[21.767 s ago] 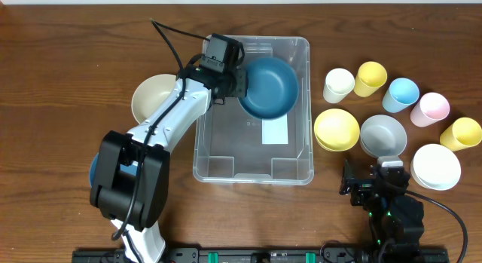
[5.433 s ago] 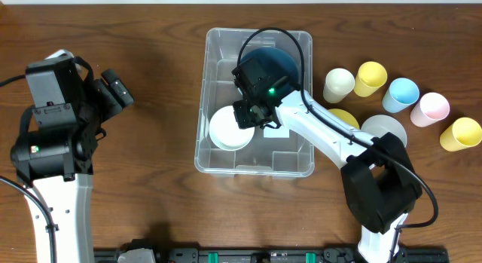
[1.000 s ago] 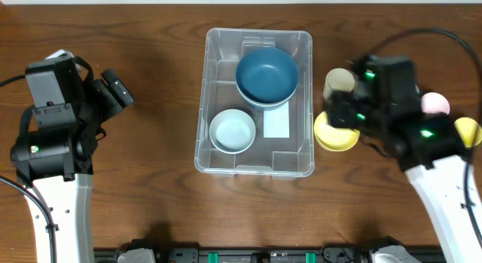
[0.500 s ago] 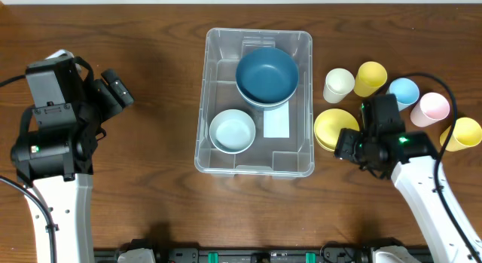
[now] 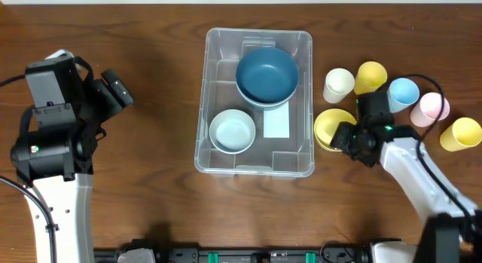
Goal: Pack container
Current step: 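Reach the right gripper to the yellow bowl and grasp its rim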
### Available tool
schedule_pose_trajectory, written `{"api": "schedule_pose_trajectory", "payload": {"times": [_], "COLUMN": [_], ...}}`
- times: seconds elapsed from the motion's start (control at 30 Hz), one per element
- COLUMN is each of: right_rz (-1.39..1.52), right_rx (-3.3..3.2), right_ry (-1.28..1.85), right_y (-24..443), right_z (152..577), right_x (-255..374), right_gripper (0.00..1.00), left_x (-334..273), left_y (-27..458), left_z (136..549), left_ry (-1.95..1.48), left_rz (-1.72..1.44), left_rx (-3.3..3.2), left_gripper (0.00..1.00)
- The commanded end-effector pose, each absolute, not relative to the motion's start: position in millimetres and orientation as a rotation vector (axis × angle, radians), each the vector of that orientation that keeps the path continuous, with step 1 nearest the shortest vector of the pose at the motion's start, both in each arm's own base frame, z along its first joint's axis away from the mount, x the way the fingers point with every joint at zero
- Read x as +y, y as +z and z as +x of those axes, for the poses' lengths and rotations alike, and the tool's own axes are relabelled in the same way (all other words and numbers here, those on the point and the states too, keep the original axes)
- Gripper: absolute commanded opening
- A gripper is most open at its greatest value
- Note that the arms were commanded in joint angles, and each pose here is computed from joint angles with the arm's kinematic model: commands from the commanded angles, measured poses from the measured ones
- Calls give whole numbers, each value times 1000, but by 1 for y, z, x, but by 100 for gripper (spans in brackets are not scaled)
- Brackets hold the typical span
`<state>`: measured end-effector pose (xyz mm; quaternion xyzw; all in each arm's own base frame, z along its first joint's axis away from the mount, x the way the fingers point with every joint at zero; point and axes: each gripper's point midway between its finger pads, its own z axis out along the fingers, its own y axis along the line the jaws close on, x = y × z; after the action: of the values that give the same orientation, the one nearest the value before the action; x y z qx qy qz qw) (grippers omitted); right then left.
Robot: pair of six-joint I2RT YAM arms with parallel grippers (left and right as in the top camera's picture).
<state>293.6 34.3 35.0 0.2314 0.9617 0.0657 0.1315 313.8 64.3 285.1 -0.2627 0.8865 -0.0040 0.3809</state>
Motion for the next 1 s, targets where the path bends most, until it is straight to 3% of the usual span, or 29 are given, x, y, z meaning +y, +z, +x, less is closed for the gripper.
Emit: {"api": "schedule_pose_trajectory", "payload": {"times": [0.0, 0.2, 0.4, 0.63, 0.97], "right_rz": [734, 792, 785, 691, 471], "right_rx": [2813, 2819, 2811, 2755, 2583], "right_ry": [222, 236, 237, 223, 94], "right_y": [17, 4, 6, 55, 218], "right_z": [298, 301, 303, 313, 318], "right_x": [35, 37, 37, 34, 23], "right_gripper": [54, 41, 2, 1, 1], "left_x": [67, 67, 67, 67, 67], "left_y": [293, 293, 293, 293, 293], "left_z": [314, 314, 314, 314, 314], "left_ry": [-2, -2, -2, -2, -2], "left_rz": [-677, -677, -677, -677, -677], "left_rx": [2240, 2240, 2240, 2240, 2240], "left_gripper": [98, 98, 98, 98, 98]}}
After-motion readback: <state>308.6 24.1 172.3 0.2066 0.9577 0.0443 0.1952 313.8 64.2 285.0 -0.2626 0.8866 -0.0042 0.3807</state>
